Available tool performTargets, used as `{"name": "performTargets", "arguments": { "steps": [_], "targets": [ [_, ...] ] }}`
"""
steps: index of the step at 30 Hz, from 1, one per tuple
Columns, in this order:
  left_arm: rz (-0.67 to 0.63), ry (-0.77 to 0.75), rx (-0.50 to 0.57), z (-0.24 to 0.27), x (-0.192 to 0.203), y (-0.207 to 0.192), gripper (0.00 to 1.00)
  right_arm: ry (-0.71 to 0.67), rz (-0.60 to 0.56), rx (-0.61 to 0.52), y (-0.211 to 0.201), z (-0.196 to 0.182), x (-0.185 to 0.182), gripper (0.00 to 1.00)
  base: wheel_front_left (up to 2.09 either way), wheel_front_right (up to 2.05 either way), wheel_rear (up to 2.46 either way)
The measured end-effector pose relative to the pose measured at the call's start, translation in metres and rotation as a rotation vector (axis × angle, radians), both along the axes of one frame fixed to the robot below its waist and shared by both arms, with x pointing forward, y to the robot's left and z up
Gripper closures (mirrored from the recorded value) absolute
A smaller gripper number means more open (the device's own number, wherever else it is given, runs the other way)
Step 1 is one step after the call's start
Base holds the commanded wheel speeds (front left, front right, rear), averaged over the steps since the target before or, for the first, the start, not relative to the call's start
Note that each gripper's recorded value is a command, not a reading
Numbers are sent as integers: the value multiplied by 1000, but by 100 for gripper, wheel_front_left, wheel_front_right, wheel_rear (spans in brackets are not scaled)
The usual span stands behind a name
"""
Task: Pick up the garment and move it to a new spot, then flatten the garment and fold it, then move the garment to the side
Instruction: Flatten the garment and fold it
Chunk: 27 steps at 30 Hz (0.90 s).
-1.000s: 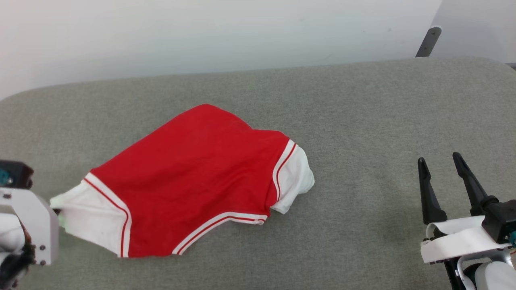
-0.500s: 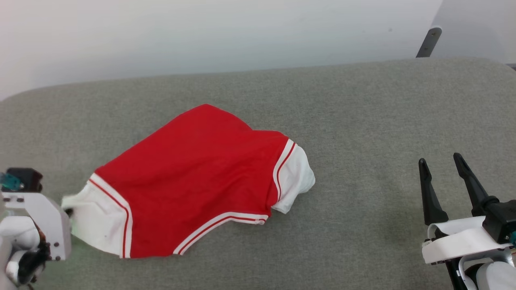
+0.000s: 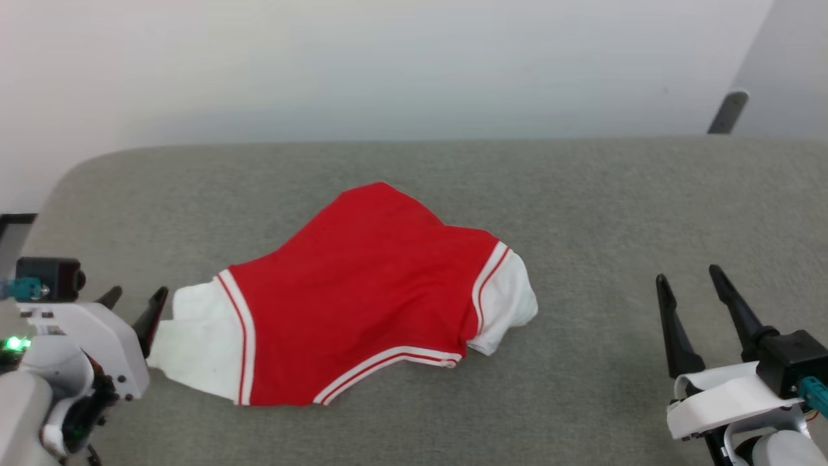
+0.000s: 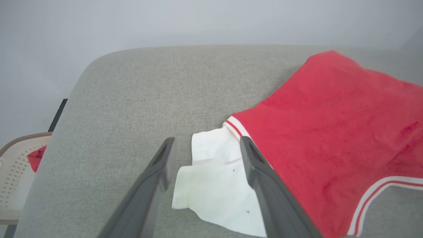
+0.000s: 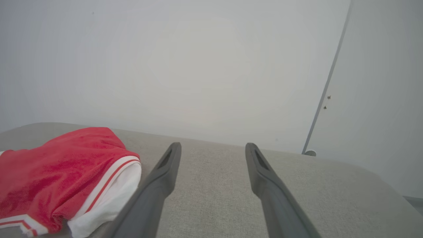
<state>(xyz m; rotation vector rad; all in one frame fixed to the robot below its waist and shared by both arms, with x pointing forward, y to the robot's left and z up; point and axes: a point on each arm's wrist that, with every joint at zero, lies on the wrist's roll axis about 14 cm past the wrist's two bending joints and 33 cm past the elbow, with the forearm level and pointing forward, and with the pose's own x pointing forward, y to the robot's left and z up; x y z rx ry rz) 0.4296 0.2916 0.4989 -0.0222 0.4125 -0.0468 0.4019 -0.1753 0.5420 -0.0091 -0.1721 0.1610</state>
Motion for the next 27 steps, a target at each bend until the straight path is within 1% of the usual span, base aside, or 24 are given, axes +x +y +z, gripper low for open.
{"name": "performTargets", "arguments": {
  "steps": [7, 17, 20, 27],
  "targets": [
    [55, -225, -15, 36, -29, 4, 0, 36, 68, 4, 25, -4, 1, 0, 0, 0, 0],
    [210, -467, -1, 62, -89, 31, 0, 125, 158, -15, 58, -13, 6, 0, 0, 0, 0],
    [258, -499, -7, 61, -105, 38, 0, 171, 178, -30, 65, -19, 8, 0, 0, 0, 0],
    [390, -519, -31, 50, -140, 57, 0, 349, 205, -57, 76, -45, 15, 0, 0, 0, 0]
  ]
}}
